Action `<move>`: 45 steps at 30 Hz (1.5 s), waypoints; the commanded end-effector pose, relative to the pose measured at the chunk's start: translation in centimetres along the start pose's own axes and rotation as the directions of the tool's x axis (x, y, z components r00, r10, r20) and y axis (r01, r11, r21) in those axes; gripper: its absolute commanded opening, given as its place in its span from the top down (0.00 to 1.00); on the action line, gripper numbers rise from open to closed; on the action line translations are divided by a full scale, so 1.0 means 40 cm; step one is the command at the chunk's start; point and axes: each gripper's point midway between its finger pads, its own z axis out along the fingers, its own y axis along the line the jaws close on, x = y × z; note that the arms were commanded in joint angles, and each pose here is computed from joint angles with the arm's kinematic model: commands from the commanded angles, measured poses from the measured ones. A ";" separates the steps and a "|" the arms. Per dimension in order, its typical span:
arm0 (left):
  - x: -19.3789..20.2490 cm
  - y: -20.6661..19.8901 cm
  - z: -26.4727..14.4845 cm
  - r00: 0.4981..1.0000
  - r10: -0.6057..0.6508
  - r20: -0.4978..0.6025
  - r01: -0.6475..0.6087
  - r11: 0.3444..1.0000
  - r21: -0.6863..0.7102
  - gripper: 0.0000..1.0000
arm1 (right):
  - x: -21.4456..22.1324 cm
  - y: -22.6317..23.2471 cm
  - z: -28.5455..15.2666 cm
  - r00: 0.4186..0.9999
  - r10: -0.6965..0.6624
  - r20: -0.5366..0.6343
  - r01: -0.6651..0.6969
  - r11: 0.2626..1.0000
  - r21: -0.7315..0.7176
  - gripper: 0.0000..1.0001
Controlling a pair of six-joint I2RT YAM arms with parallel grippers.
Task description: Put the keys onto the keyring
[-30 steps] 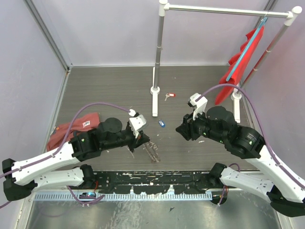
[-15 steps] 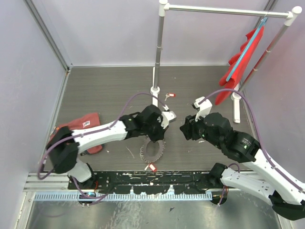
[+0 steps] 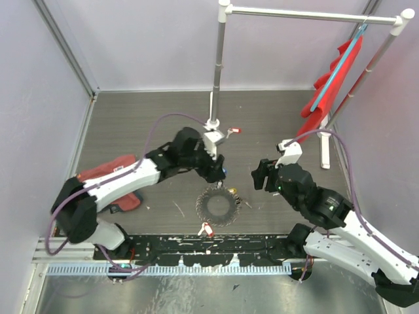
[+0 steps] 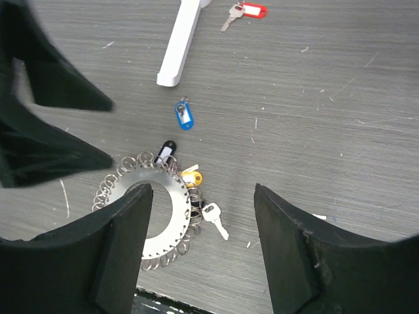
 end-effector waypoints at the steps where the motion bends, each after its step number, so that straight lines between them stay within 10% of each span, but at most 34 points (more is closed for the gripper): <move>1: -0.052 0.058 -0.111 0.982 -0.124 0.140 0.131 0.990 -0.042 0.20 | -0.026 0.012 0.039 0.994 0.090 0.058 -0.092 0.995 0.034 0.30; 12: 0.010 0.233 -0.307 0.924 -0.346 0.162 0.380 0.879 -0.289 0.13 | 0.138 0.167 0.129 0.970 0.044 -0.240 -0.090 0.978 -0.185 0.34; 28: 0.144 0.265 -0.295 0.894 -0.446 0.049 0.427 0.811 -0.401 0.17 | 0.360 0.110 0.143 0.869 0.179 -0.462 -0.213 0.977 -0.022 0.53; 45: 0.135 0.304 -0.305 0.927 -0.367 -0.080 0.292 0.837 -0.462 0.16 | 0.484 0.119 0.145 0.755 0.380 -0.534 -0.420 0.906 0.051 0.38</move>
